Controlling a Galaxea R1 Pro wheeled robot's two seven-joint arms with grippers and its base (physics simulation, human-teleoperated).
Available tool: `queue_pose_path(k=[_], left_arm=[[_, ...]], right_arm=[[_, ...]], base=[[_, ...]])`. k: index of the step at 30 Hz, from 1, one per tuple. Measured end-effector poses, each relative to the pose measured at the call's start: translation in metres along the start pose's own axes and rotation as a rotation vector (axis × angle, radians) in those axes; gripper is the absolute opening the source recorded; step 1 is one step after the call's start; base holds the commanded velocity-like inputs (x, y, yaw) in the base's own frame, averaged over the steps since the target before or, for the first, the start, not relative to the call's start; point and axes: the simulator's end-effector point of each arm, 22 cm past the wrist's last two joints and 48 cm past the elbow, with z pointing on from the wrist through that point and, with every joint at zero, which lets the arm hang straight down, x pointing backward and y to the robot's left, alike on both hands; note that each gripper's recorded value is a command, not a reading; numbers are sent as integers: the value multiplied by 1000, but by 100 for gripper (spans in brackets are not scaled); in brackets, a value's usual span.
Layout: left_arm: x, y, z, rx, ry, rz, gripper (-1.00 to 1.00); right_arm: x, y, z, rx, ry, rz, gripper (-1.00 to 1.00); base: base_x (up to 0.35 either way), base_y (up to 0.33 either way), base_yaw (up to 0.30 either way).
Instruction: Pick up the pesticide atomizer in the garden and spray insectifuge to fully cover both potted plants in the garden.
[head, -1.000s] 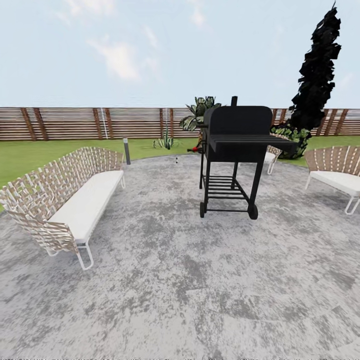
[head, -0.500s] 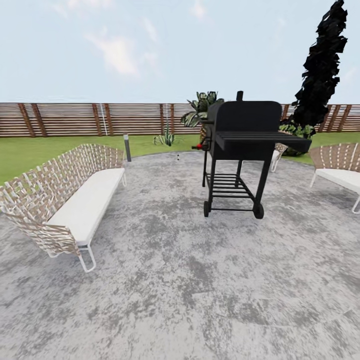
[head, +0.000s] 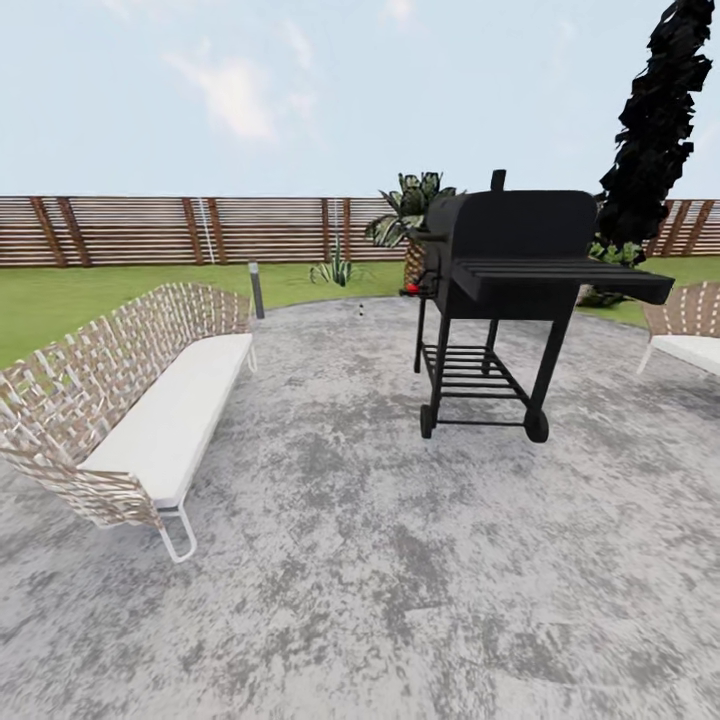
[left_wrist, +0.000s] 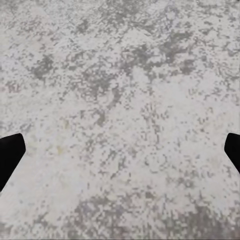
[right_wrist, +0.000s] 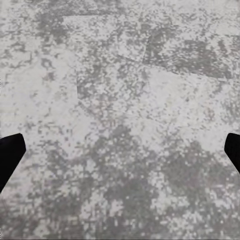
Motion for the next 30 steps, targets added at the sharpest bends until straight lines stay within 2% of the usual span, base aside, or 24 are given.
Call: queue_pose_path(k=[30], left_arm=[[8, 1, 0, -2, 19, 2, 100]], right_arm=[[7, 0, 0, -4, 17, -5, 100]], base=[[338, 8, 0]])
